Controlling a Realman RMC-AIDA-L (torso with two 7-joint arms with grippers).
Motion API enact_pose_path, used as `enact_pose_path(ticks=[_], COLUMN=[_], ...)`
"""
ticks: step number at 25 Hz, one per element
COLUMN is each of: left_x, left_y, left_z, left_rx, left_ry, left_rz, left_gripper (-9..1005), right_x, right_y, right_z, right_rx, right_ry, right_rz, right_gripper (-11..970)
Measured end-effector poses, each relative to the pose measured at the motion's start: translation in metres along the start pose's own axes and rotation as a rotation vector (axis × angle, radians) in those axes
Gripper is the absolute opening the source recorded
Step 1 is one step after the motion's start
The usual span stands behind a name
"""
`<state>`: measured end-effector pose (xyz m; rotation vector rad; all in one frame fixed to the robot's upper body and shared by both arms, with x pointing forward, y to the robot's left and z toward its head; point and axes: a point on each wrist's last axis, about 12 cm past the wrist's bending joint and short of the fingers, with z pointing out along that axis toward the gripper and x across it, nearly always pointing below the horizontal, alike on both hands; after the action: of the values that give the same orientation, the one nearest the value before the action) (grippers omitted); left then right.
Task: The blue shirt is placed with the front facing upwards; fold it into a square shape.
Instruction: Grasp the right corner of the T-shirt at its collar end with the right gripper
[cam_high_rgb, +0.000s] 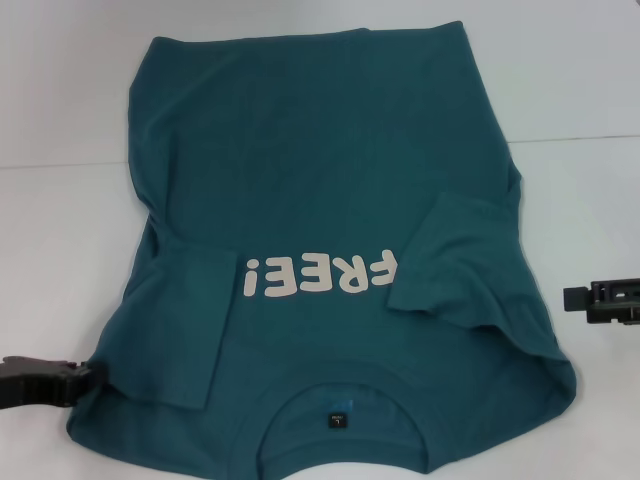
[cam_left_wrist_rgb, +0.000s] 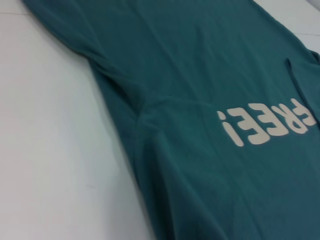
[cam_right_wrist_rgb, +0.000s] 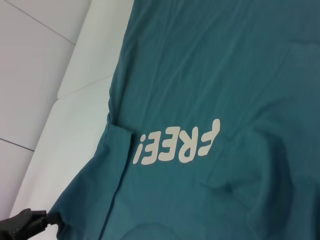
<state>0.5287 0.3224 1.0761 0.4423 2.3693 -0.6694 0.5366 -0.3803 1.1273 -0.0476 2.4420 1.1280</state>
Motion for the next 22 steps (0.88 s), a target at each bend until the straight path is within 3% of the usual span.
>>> enact_pose_path(ticks=[4, 8, 10, 22], left_x=[-0.002, -0.007, -0.008, -0.011], left_y=[-0.003, -0.006, -0.006, -0.009], left_z=[0.001, 0.000, 0.000, 0.003], left_rx=[0.020, 0.034, 0.037, 0.052], left_ry=[0.007, 0.009, 0.009, 0.011], left_rz=[0.009, 0.026, 0.027, 0.038], left_gripper=[36, 24, 24, 25], right_x=[-0.010, -0.023, -0.023, -0.018], right_y=[0.003, 0.002, 0.003, 0.005], right_z=[-0.011, -0.022, -0.022, 0.007], right_rx=[0.033, 0.174, 0.193, 0.251], right_ry=[0.033, 0.149, 0.169, 0.246], right_rz=[0.020, 0.037, 0.037, 0.047], right_gripper=[736, 740, 740, 737])
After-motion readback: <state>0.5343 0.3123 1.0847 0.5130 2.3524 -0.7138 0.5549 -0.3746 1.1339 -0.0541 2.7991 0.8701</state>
